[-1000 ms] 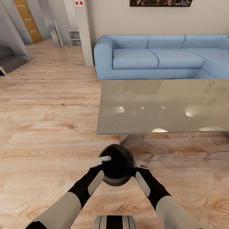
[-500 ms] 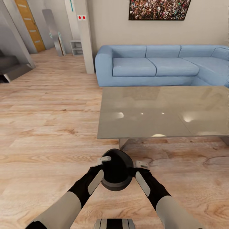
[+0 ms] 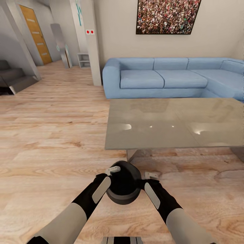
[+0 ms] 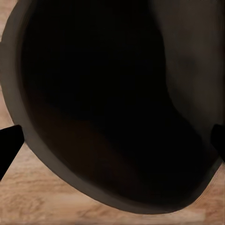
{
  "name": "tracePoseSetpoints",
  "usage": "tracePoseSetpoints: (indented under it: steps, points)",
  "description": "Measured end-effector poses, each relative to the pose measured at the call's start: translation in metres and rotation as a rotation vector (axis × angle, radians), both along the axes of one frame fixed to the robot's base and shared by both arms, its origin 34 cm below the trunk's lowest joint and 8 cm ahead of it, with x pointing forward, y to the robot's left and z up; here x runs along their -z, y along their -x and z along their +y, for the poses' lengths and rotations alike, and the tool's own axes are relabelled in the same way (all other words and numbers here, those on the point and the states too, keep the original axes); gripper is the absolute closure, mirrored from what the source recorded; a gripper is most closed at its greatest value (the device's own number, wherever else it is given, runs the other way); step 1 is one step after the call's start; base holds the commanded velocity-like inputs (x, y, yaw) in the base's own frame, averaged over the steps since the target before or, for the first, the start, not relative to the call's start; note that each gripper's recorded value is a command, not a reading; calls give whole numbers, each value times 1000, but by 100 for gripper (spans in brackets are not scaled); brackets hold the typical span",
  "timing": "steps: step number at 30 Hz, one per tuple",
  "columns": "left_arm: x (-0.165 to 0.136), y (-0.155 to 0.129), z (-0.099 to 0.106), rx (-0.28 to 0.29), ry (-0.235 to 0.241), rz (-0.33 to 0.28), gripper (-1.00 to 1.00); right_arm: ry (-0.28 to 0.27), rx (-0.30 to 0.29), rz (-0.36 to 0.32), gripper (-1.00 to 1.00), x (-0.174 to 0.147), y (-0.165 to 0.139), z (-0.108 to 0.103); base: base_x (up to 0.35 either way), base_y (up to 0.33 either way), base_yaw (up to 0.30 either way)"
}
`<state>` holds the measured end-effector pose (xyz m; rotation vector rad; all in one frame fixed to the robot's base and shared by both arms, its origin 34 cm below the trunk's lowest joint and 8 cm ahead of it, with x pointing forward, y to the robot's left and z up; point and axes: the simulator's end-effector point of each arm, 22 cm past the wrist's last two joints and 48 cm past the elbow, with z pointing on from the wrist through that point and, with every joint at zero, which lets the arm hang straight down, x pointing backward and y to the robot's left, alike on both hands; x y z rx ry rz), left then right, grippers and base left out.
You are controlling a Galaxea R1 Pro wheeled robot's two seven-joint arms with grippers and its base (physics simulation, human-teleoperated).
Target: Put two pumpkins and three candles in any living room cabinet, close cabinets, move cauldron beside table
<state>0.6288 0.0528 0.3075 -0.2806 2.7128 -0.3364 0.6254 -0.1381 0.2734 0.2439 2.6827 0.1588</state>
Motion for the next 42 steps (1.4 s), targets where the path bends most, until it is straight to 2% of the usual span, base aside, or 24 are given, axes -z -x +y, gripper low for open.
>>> tracePoseSetpoints:
  steps: [10,22,27,37,42]
  points:
    - [-23,-8,1,-1,-4,-40,-100,-1,1,-41,-100,-24,-10,0,-3,0,0]
    - [-52,-16,1,-3,-4,-90,-100,-2,2,-92,-100,-53,-19,0,-110,0,0]
    - [-63,-19,2,-7,-6,-89,-100,-3,3,-95,-100,-64,-23,0,-189,0,0]
    - [-84,-24,5,-5,-19,-87,-100,-7,4,-77,-100,-82,-23,3,-11,0,0]
    - [-90,-24,7,-7,-25,-74,-100,18,15,-40,-100,-77,-13,-18,0,0,0]
